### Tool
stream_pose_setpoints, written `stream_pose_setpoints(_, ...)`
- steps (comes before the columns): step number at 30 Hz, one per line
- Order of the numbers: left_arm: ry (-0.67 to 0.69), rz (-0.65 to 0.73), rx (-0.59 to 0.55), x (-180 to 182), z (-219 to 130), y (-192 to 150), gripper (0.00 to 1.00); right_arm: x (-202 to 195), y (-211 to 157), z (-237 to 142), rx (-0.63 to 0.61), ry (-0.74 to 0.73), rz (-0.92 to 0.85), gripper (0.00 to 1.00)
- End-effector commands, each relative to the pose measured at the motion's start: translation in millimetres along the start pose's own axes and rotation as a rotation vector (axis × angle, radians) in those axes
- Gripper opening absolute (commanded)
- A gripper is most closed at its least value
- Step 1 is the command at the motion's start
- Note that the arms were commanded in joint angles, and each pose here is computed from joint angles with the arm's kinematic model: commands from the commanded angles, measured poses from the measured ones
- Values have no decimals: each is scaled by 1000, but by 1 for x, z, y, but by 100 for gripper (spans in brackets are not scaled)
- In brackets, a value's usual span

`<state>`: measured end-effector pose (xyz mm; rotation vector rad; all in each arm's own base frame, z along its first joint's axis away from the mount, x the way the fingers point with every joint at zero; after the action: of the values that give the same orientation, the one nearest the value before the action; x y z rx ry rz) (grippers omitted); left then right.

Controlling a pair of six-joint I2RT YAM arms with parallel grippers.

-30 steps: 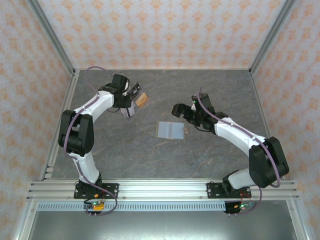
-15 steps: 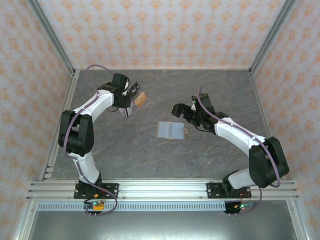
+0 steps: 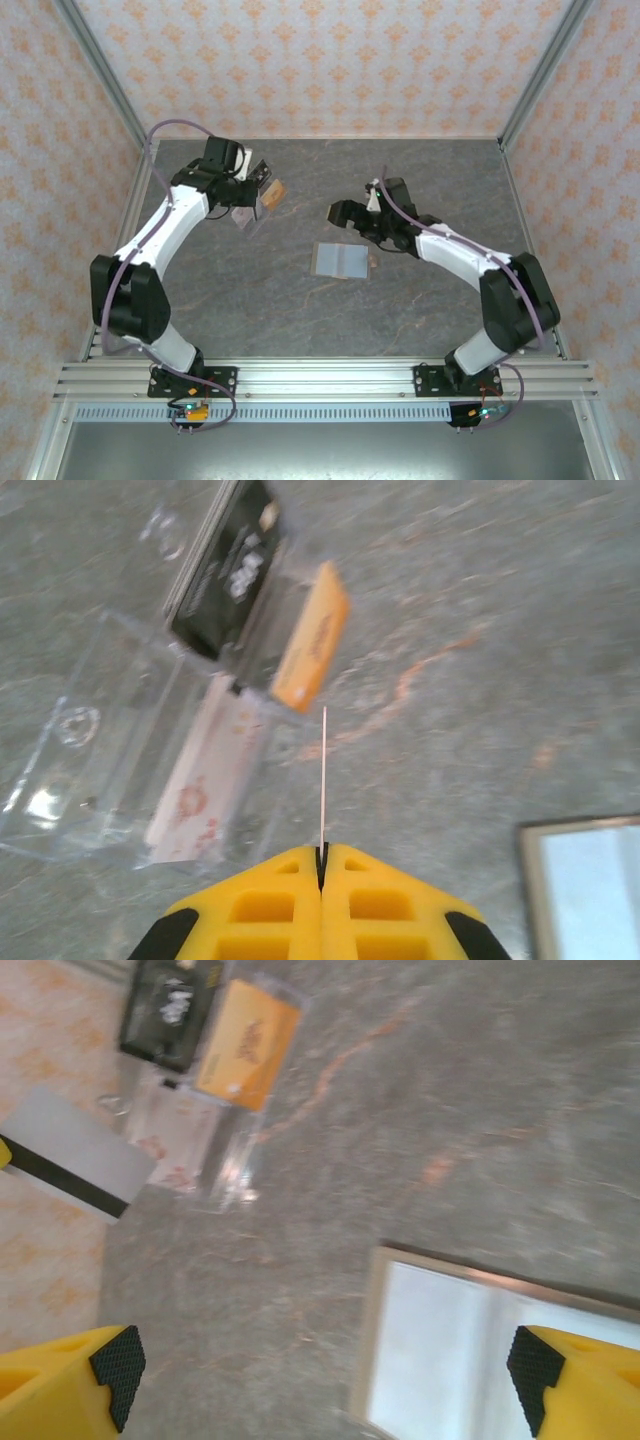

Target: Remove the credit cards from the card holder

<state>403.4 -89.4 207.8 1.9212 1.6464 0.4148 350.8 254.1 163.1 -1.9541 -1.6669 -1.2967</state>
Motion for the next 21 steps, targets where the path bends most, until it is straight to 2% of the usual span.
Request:
stream_pose_setpoints(1,-249,-54,-58,-38,-17,5,0,59,5,14,74,240,-100,93)
stream_pose_setpoints(5,-427,-102,-104,-63,-30,11,0,83,15,33,123,366,-87,88)
stream_pose_setpoints(9,-536,-100,-114,-78,-42,14,0,103,21,40,164,468,-102,84)
stream_pose_setpoints(13,-612,-86,-117,-86,-49,15,0,115,20,44,219,543,-129,75)
stream_pose_setpoints(21,-673,-123,-147,-82,-55,19,0,126,19,33,244,613,-171,39)
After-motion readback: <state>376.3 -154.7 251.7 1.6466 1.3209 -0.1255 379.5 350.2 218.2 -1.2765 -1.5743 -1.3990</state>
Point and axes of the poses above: each hand's point on the last joint's axis, 136 mm out from that joint toward the fingers, its own z axis out along the fingers, its own x axis along the line the jaws close on, y = z × x, the point moved 2 cm from there along -z, back along the fingers, and after that the axes turned 5 degrees about z, right-handed, at the moved point
